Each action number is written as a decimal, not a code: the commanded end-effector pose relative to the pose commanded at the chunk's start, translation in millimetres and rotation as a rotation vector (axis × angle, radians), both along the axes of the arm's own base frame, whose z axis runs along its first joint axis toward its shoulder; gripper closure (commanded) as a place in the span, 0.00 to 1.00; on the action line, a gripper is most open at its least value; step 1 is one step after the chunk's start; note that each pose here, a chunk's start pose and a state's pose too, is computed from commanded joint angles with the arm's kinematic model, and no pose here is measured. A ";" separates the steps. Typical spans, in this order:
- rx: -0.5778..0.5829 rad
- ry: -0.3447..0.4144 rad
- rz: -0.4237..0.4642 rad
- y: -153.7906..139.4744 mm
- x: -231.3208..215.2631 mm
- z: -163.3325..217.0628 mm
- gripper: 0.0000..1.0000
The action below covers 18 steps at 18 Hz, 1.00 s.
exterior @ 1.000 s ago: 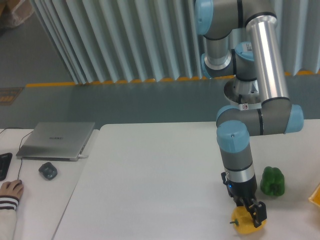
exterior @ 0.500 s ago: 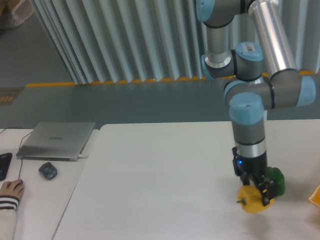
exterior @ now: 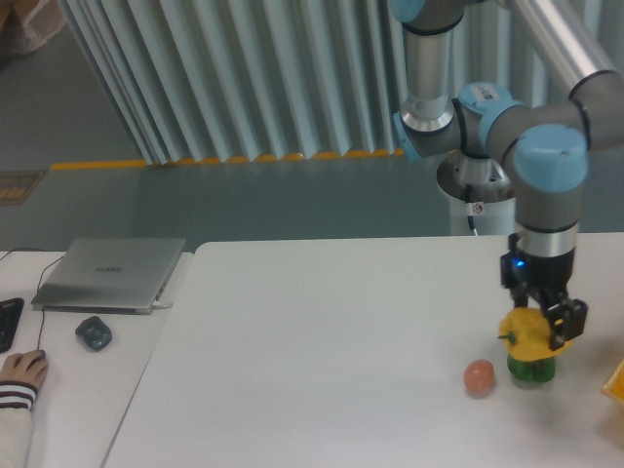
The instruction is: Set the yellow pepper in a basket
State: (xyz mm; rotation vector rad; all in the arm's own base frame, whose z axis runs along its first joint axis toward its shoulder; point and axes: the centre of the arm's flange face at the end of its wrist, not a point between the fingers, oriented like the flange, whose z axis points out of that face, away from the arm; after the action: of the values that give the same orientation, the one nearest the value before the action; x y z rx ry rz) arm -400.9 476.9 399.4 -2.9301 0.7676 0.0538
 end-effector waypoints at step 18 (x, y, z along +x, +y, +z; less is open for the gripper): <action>0.110 0.157 0.038 -71.6 -74.3 16.8 0.49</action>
State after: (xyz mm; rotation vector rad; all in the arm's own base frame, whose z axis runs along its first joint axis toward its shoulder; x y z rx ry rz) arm -475.3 405.3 416.2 -2.8607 0.7055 0.3218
